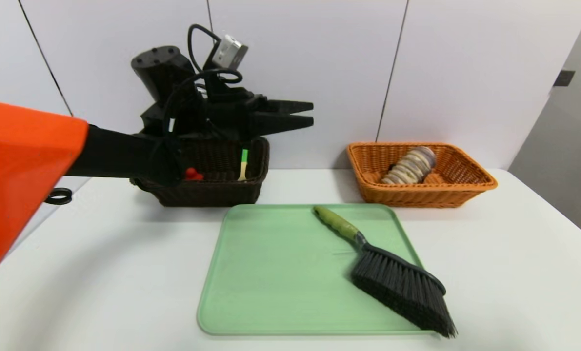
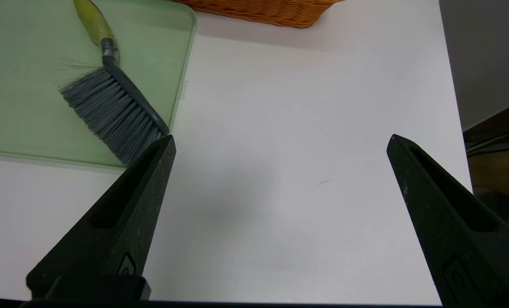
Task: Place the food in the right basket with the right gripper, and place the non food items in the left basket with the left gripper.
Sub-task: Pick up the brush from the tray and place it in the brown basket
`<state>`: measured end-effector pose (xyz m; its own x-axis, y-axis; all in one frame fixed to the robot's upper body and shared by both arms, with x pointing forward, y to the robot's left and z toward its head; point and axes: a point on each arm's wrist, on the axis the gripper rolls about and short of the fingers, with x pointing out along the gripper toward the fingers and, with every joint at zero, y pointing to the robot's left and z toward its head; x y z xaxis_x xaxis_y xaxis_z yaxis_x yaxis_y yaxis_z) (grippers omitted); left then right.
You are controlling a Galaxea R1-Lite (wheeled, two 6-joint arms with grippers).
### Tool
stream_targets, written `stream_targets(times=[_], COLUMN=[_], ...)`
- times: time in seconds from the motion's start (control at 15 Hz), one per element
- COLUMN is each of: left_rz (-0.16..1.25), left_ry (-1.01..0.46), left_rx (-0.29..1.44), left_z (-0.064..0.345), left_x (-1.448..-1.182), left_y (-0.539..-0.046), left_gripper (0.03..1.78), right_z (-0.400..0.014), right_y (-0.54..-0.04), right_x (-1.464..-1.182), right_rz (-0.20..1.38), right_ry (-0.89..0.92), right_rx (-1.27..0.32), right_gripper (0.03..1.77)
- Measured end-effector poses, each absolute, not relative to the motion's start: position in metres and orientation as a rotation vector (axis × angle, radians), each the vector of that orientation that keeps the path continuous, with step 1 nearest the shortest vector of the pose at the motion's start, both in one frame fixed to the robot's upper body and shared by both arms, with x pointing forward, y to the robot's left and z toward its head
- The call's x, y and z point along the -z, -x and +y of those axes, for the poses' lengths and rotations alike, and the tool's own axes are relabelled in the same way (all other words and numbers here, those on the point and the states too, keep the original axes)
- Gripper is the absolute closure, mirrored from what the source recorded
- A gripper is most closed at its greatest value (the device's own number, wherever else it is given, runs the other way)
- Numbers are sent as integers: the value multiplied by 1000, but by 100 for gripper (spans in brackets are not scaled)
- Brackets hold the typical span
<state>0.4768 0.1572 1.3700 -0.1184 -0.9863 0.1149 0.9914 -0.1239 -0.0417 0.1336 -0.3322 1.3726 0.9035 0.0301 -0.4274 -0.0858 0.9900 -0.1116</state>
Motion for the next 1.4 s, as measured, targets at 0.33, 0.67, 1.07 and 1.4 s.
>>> stream_targets(times=[0.33, 0.67, 1.07, 1.4], left_rz=[28, 325, 315, -131], left_ry=[132, 283, 212, -15], left_rx=[1721, 1717, 1701, 1811], left_z=[154, 149, 135, 112], left_x=[-1351, -1386, -1361, -1346], left_y=[-494, -458, -435, -446], left_gripper=[12, 12, 12, 12], right_z=[-332, -332, -333, -333], right_y=[-134, -133, -131, -128], right_x=[-1370, -1369, -1369, -1370], right_rz=[449, 448, 441, 431], right_ry=[130, 129, 116, 114], right_rx=[-63, -65, -61, -65], right_gripper=[9, 9, 9, 9])
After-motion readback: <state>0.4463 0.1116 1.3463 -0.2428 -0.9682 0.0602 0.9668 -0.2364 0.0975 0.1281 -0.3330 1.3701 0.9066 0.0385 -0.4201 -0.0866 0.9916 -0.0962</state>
